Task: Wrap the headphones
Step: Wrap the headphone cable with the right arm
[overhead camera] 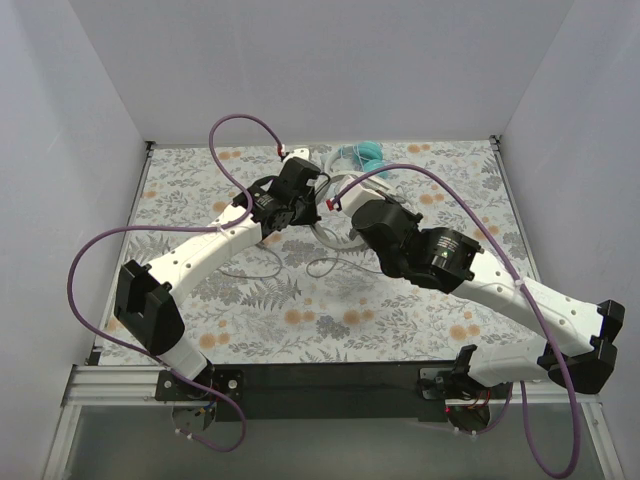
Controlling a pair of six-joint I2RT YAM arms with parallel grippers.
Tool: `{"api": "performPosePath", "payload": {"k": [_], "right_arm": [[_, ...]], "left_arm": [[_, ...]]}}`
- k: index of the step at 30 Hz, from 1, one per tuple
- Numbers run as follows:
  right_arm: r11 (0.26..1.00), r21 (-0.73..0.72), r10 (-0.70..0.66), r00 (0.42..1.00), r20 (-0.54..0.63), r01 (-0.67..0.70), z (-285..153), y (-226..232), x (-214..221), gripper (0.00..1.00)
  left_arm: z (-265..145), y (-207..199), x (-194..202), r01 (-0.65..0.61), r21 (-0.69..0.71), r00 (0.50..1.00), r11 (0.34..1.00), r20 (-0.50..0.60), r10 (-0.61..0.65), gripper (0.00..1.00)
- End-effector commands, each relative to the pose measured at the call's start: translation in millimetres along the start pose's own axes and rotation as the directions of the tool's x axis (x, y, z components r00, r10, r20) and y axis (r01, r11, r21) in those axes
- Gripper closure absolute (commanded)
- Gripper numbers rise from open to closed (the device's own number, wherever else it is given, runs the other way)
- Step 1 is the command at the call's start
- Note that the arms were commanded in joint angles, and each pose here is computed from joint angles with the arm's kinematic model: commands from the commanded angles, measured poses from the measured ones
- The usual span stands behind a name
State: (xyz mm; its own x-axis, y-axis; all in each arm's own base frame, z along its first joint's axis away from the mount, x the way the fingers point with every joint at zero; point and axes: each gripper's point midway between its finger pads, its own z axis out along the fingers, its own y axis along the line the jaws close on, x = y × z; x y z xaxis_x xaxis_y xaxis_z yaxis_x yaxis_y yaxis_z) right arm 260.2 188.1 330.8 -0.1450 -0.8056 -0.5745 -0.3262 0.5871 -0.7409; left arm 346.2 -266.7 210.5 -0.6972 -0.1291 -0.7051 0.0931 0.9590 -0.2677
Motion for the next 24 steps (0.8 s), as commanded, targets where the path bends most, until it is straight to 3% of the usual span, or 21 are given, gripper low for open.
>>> {"api": "performPosePath", "payload": {"k": [1,18,24], "right_arm": [[0.996,0.053,0.068,0.997,0.024,-0.069,-10.1,-24.4,-3.4,0.99],[0.995,0.069,0.077,0.997,0.015,-0.078,-15.3,-38.5,5.9,0.99],[0.997,0.042,0.068,0.997,0.034,-0.07,-13.6,-41.7,-3.9,0.99]], "left_arm": [[-12.6,-9.4,-15.8,-0.032,0.035,0.998,0.999,0.06,0.03,1.0],[-12.9,-8.8,-6.3,-0.127,0.014,0.991,0.992,0.04,0.127,1.0],[-15.6,-16.6,-2.2,-0.159,0.063,0.987,0.985,0.027,0.157,1.0]]}}
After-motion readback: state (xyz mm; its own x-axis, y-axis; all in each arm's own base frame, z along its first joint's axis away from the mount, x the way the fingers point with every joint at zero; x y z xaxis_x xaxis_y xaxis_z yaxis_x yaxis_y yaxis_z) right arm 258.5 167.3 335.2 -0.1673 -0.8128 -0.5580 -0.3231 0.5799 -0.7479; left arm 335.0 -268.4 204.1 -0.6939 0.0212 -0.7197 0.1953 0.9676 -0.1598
